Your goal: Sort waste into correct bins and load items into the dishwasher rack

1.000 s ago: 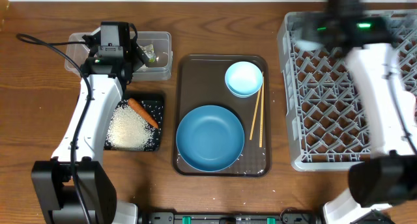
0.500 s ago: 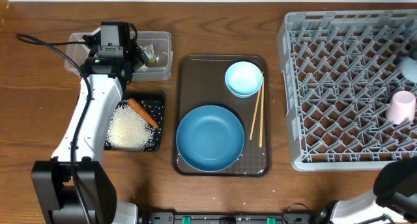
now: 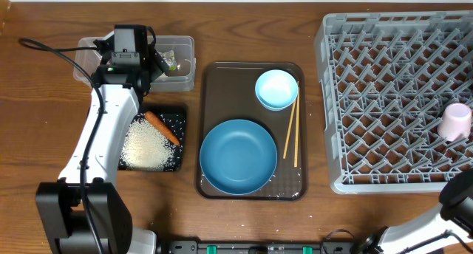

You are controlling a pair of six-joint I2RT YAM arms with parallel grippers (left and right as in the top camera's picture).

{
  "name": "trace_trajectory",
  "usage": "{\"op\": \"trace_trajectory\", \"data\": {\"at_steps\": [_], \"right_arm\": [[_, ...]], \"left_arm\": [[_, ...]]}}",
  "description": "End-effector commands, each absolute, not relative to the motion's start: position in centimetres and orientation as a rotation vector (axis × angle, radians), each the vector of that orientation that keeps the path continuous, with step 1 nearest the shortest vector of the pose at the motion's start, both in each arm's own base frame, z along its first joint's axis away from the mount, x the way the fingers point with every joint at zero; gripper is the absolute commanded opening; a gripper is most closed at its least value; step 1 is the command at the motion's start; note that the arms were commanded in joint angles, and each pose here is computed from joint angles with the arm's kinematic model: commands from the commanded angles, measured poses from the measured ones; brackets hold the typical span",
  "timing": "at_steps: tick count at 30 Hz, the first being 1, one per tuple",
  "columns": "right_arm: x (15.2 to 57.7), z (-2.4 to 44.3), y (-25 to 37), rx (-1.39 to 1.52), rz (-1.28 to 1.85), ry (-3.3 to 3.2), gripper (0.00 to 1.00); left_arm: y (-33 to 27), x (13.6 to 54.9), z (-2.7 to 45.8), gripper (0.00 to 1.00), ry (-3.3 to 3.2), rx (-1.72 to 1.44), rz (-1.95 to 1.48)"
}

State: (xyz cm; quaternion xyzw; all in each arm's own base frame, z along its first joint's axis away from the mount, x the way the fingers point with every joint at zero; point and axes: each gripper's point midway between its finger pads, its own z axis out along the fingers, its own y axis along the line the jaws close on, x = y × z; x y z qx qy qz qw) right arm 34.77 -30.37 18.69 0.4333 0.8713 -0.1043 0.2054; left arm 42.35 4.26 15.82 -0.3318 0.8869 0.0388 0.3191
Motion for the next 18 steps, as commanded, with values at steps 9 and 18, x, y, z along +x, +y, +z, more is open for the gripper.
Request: {"op": "trace_trajectory", "data": {"at_steps": [9,18], "right_arm": [[34.7,18.6,-30.8,1.195,-0.319,2.439,0.70],[36.1,19.8,-32.6,1.165,-0.380,2.344,0.80]], "left_arm": [[4.4,42.4,15.5,0.99,2.341,-0.869,0.115],[4.4,42.4,15.5,0.99,2.341,-0.869,0.115]]}}
